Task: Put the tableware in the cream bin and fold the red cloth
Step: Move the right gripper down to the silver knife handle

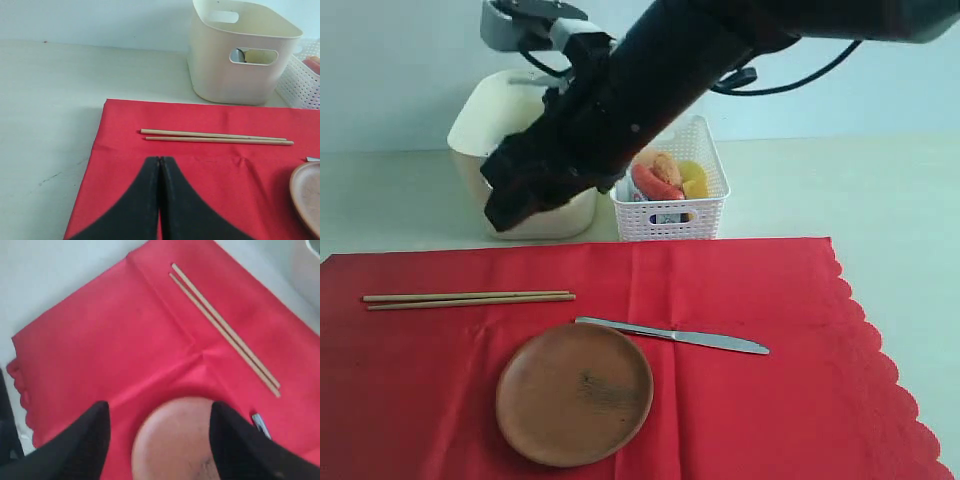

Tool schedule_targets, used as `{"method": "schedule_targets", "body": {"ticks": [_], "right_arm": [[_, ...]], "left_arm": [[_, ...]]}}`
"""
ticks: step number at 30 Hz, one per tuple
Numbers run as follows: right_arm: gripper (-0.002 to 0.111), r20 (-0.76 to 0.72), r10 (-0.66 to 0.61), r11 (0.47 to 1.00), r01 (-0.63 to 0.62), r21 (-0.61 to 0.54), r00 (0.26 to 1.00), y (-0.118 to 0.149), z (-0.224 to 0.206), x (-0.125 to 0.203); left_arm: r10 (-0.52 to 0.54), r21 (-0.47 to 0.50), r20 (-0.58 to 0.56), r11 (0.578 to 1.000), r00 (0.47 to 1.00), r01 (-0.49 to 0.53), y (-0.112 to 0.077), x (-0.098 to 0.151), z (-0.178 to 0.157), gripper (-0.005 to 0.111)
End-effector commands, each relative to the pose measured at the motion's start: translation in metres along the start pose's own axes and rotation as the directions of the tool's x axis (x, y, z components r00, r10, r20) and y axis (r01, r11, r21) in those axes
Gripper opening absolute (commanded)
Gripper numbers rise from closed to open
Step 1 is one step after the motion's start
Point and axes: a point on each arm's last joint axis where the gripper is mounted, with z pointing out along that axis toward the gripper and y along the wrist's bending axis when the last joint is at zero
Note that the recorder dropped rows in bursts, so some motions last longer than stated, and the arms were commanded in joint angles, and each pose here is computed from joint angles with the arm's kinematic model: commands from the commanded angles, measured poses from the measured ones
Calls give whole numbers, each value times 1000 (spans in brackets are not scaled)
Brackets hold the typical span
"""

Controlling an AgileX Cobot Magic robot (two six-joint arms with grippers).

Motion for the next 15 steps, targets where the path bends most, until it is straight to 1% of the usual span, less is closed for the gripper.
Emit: {"method": "schedule_targets", "body": {"ticks": [1,5,7,8,9,10,11,14,15], "right_arm": [[56,-41,-12,999,14,37,999,-1,-1,22],[56,-96,-25,994,35,105,995,-8,2,46],[56,-158,5,980,26,195,987,-17,3,60],[56,-201,34,965,21,263,979,-23,2,69],[56,-229,41,953,30,300,973,-27,3,74],[56,-277,47,927,62,370,960,-35,2,82],[56,-306,49,908,85,409,951,-40,2,88],[56,-360,-5,894,165,417,933,-45,4,93],[56,-384,-64,891,227,395,921,-46,6,93]], "left_arm": [[-8,11,10,1000,1000,8,-1,0,0,0],[-8,11,10,1000,1000,8,-1,0,0,0],[-8,11,10,1000,1000,8,-1,0,0,0],[-8,11,10,1000,1000,8,-1,0,0,0],[-8,11,10,1000,1000,8,-1,0,0,0],[-8,11,10,1000,1000,8,-1,0,0,0],[-8,11,10,1000,1000,8,-1,0,0,0],[-8,11,10,1000,1000,8,-1,0,0,0],[-8,11,10,1000,1000,8,-1,0,0,0]]}}
